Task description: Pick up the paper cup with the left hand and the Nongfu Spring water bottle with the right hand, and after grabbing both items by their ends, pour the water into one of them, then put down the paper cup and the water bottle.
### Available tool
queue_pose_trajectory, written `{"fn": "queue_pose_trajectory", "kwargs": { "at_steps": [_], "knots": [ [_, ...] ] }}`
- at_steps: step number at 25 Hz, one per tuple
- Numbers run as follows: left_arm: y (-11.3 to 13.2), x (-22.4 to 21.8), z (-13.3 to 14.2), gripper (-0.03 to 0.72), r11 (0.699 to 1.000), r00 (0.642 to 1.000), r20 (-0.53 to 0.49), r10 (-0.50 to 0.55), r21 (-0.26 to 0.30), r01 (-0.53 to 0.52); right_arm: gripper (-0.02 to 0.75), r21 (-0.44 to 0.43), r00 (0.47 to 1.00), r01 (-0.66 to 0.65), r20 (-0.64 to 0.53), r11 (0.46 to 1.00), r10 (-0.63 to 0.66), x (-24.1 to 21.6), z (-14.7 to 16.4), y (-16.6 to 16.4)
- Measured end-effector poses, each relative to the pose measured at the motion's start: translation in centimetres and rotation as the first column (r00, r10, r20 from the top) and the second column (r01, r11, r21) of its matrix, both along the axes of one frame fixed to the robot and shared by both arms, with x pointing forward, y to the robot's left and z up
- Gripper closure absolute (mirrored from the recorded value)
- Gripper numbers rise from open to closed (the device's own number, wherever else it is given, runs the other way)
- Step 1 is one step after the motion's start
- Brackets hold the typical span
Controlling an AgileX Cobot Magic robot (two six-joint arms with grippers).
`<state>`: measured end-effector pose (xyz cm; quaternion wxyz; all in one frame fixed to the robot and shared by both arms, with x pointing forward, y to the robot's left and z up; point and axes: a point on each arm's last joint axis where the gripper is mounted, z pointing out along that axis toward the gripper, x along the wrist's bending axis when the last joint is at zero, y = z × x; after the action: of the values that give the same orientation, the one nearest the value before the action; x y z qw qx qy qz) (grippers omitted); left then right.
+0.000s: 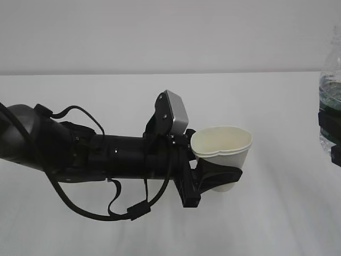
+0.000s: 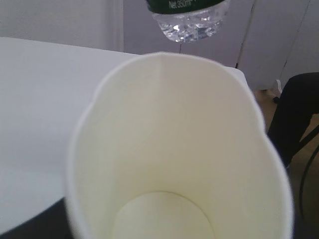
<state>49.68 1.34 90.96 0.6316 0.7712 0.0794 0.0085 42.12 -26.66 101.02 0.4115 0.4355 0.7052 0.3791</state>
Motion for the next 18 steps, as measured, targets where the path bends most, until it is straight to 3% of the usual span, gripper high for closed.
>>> {"fn": "queue_pose_trajectory", "kwargs": {
  "at_steps": [13, 18],
  "knots": [
    [-0.44, 0.68, 0.59, 0.295, 1.0, 1.0, 0.01, 0.011, -0.002, -0.011, 0.38, -0.21, 0.997, -0.079, -0.035, 0.975, 0.073, -0.35, -0.43, -0.18],
    [-0.45, 0.53, 0.52, 0.295, 1.0, 1.0, 0.0, -0.003, 0.005, 0.003, 0.38, -0.245, 0.996, -0.094, -0.033, 0.965, 0.089, -0.36, -0.45, -0.18]
  ]
}}
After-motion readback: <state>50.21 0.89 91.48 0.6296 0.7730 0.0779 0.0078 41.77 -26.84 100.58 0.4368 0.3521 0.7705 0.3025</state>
